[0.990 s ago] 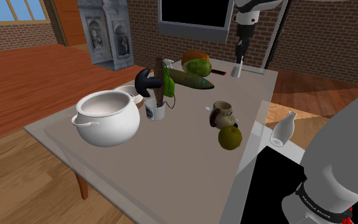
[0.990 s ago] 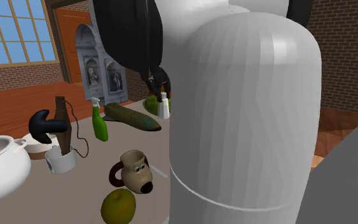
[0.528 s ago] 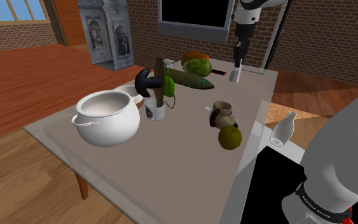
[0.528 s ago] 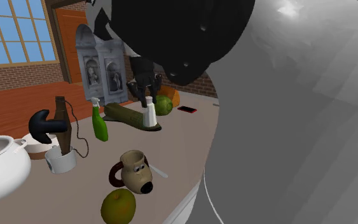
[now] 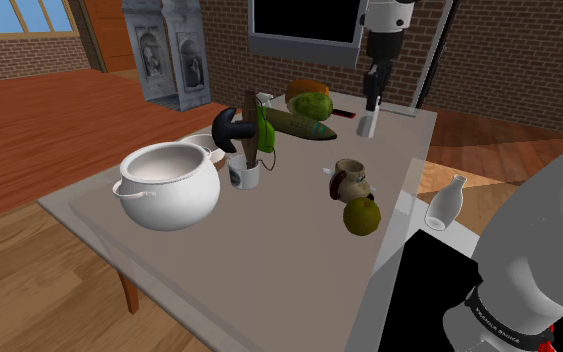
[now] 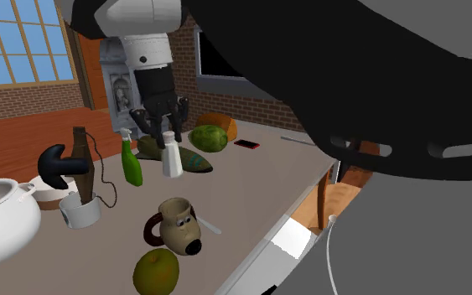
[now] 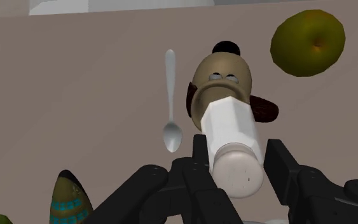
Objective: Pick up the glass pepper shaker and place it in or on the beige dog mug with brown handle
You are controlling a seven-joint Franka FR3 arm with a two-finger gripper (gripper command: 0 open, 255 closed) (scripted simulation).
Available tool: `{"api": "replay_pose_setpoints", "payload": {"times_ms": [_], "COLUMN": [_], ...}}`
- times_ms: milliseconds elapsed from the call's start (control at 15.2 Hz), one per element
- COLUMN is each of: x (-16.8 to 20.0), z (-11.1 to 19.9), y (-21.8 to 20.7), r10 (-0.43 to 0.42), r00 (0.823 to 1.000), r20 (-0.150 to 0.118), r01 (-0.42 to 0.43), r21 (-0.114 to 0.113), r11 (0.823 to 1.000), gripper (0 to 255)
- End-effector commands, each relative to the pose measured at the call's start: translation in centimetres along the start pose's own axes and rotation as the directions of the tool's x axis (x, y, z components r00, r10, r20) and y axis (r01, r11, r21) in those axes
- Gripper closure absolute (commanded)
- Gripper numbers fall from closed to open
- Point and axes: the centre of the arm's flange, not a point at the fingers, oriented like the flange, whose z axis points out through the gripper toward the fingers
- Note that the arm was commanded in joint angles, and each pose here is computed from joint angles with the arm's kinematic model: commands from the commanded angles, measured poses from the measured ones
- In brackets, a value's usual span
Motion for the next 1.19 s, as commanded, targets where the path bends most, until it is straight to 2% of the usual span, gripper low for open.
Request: {"api": "replay_pose_setpoints", "payload": {"times_ms": [0,1122], "x": [-0.2,0.3], "z": [0.6,9.5], "y": [-1.4,-2.2], "r10": [0.002,0.002], "r00": [1.0,1.0], "r20": [0.0,0.0], "r01": [-0.002,-0.002], "r21": [0.0,0.0], "r11": [1.0,1.0], "gripper": [255,255]}}
